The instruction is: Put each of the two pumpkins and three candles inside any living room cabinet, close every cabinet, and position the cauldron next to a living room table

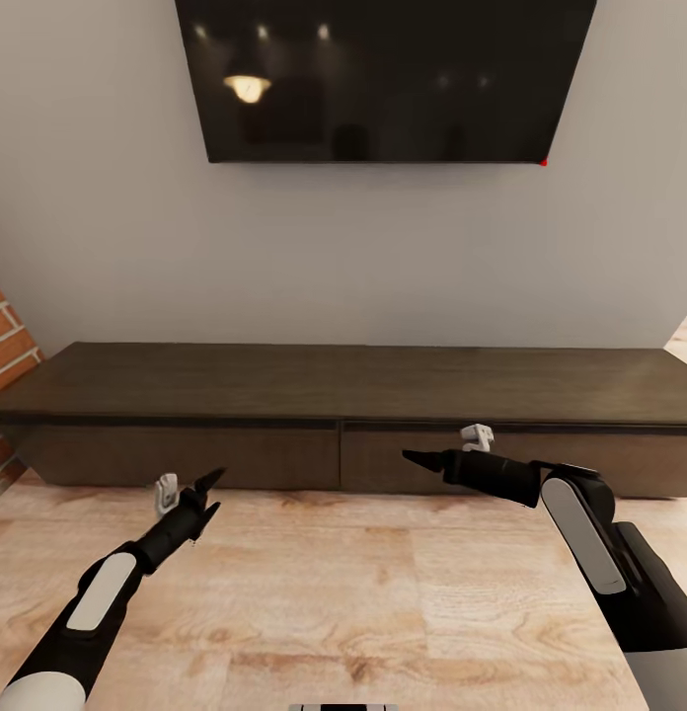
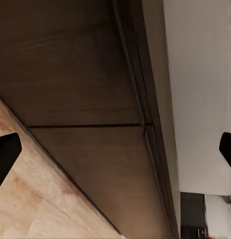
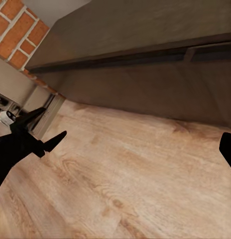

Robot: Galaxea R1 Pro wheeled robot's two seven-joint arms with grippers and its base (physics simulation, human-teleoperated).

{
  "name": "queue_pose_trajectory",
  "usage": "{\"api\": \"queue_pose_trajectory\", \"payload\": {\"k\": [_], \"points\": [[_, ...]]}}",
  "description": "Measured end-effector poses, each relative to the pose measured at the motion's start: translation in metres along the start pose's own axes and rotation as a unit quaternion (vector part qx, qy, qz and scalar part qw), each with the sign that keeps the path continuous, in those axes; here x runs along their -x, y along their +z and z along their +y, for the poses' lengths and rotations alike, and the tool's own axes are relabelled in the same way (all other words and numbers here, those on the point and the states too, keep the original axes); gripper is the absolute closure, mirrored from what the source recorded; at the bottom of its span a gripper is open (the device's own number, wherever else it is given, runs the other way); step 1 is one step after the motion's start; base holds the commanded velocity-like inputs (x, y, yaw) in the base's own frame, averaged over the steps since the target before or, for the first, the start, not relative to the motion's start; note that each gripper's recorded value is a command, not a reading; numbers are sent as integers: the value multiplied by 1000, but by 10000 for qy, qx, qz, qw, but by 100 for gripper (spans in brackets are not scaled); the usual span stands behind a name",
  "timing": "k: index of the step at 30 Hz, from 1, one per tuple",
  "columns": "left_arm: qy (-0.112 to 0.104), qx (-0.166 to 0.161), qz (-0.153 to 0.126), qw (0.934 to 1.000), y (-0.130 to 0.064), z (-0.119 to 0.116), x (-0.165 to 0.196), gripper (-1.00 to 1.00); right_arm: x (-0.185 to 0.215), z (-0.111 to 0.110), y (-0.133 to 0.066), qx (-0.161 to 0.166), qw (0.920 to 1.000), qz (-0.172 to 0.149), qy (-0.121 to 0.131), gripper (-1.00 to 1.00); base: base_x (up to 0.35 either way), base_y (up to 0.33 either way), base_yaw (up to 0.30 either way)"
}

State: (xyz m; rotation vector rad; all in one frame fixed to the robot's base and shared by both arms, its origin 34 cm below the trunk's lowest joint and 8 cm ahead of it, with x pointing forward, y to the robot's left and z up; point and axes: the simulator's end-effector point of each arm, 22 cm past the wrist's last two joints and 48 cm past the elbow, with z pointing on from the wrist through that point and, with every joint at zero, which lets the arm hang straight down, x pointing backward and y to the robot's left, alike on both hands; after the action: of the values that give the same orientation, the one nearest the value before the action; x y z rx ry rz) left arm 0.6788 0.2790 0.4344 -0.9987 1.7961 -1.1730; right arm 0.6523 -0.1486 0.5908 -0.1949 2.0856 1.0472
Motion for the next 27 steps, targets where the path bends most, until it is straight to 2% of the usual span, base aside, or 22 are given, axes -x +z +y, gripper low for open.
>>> {"api": "queue_pose_trajectory", "payload": {"k": [2, 6, 14, 20, 27], "points": [[-4, -182, -7, 9998, 0, -8, 0, -100, 0, -1, 0, -5, 10000, -4, 6, -100, 72, 0, 0], [-16, -285, -9, 9996, 1, -13, -1, -100, 0, -1, 0, -4, 10000, -7, 3, -100, 91, 0, 0], [-88, -233, -5, 9997, 0, -6, -3, -100, 1, 0, 0, 5, 10000, -16, 9, -100, 111, 1, 0], [-93, -218, -18, 9997, 0, -5, -3, -100, 0, 5, 0, 166, 9999, -10, 29, -100, 129, 90, 0], [-52, -196, -169, 9997, 0, -3, 3, -100, -2, 10, 0, 321, 9995, 14, 66, -100, 36, 17, 0]]}}
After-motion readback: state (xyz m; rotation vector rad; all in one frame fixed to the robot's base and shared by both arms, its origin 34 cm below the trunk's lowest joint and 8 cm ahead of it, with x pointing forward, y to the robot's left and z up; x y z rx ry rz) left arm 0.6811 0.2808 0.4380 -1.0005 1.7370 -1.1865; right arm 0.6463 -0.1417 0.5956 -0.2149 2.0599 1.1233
